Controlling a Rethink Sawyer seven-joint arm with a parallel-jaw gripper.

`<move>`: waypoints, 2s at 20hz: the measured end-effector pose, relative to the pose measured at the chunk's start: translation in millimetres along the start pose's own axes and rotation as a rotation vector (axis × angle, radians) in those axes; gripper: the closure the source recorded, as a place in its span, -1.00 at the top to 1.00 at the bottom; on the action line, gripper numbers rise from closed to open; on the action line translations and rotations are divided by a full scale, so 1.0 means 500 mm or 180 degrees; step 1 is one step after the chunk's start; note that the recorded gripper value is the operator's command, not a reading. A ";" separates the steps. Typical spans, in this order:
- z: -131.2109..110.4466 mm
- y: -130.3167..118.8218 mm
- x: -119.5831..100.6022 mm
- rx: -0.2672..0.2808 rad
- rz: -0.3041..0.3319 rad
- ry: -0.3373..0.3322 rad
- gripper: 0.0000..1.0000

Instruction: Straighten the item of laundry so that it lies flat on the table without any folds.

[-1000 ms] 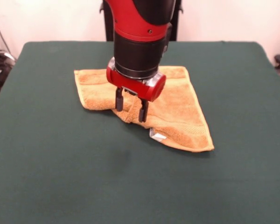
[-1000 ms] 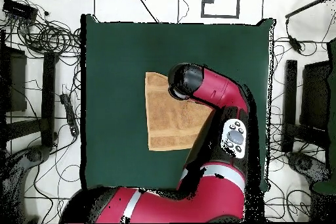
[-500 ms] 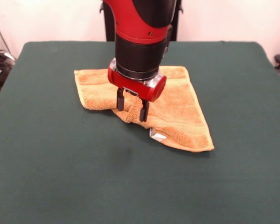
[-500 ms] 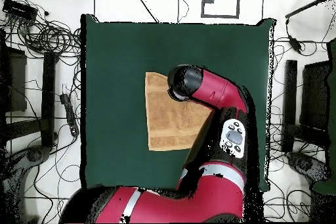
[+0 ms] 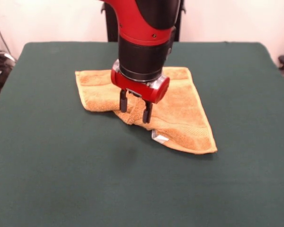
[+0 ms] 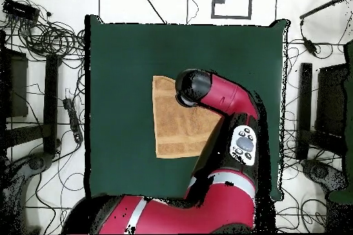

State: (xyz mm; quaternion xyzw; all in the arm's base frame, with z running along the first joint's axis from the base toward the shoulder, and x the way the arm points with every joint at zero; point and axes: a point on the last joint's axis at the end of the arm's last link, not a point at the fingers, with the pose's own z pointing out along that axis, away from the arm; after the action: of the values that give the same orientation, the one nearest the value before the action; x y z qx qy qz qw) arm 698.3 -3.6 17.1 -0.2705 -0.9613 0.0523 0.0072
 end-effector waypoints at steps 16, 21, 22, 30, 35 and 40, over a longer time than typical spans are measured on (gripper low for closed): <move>0.016 0.001 0.009 -0.0006 -0.0016 -0.0176 1.00; 0.029 -0.005 0.018 0.0001 -0.0010 -0.0209 1.00; 0.036 -0.007 0.023 0.0001 -0.0007 -0.0222 1.00; 0.079 -0.010 0.046 0.0001 -0.0006 -0.0188 1.00; 0.098 -0.013 0.055 -0.0026 0.0016 -0.0174 1.00; 0.102 -0.023 0.052 -0.0038 0.0051 -0.0171 1.00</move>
State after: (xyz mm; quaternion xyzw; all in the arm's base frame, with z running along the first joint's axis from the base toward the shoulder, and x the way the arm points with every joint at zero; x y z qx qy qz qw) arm 667.9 -4.8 -32.7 -0.2767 -0.9592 0.0539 -0.0206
